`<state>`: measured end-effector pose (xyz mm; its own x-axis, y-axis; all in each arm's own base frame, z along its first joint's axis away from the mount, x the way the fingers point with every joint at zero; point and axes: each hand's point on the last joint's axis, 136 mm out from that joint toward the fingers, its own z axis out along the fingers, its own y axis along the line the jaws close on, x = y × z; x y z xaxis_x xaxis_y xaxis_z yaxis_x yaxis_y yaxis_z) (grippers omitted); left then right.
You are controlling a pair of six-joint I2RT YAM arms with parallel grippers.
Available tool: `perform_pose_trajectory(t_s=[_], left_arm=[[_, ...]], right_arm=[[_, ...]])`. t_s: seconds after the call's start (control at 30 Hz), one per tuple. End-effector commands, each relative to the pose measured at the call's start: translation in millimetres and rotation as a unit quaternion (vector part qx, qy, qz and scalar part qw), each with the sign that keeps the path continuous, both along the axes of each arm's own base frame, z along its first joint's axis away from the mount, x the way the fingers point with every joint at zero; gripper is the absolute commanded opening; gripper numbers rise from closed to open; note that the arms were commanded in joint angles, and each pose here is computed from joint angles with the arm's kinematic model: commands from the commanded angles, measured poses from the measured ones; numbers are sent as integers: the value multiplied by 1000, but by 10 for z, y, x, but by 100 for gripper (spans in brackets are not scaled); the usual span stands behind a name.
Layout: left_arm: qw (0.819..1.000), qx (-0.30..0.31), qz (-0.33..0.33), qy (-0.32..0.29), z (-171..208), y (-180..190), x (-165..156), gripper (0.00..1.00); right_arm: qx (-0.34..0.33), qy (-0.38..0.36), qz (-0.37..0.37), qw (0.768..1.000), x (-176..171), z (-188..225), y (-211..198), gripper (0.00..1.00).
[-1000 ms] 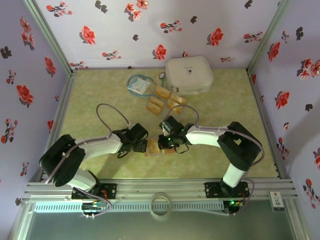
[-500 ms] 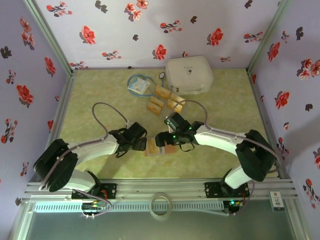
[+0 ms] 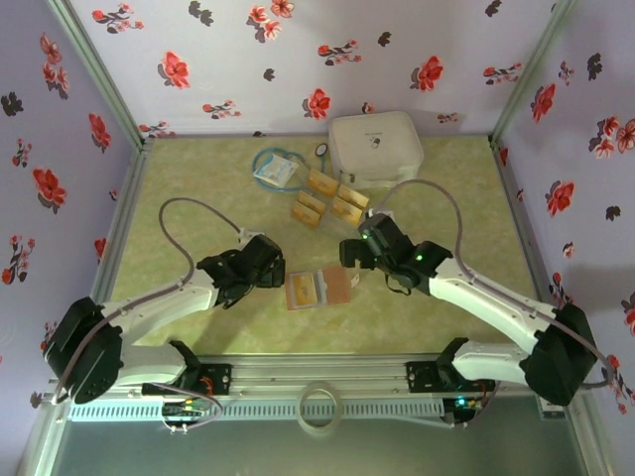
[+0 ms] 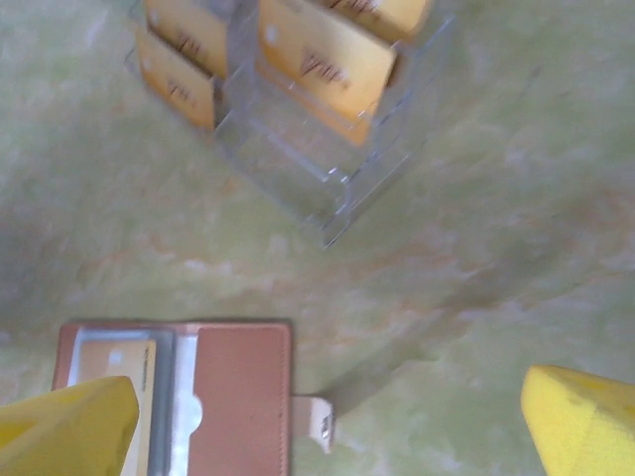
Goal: Put the credit cards into the card holder
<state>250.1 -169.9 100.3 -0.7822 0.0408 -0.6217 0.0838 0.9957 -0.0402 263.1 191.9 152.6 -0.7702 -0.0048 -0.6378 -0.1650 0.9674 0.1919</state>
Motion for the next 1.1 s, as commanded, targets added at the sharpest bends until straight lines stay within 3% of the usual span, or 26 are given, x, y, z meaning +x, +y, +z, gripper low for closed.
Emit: perform_pose_trajectory(t_s=[0.0, 0.13, 0.33, 0.73, 0.8, 0.93, 1.07], left_arm=[[998, -67, 0, -6, 103, -144, 8, 100], [991, -135, -19, 10, 64, -341, -21, 100], [982, -182, -31, 35, -66, -503, -48, 100], [978, -199, -36, 60, -261, -634, -52, 100], [978, -198, -36, 62, -281, -641, -47, 100], [977, -201, -37, 67, -323, -669, -45, 100], [975, -204, -39, 73, -371, -706, -41, 100]], right_arm=[[1, 39, 28, 999, -135, -268, -2, 99], [23, 72, 41, 996, -217, -516, 101, 91], [36, 91, 40, 994, -227, -753, 170, 76], [33, 108, 40, 993, -138, -957, 232, 44], [33, 110, 40, 993, -128, -979, 233, 37], [32, 117, 42, 992, -125, -1042, 235, 14], [34, 121, 45, 991, -140, -1067, 245, 3]])
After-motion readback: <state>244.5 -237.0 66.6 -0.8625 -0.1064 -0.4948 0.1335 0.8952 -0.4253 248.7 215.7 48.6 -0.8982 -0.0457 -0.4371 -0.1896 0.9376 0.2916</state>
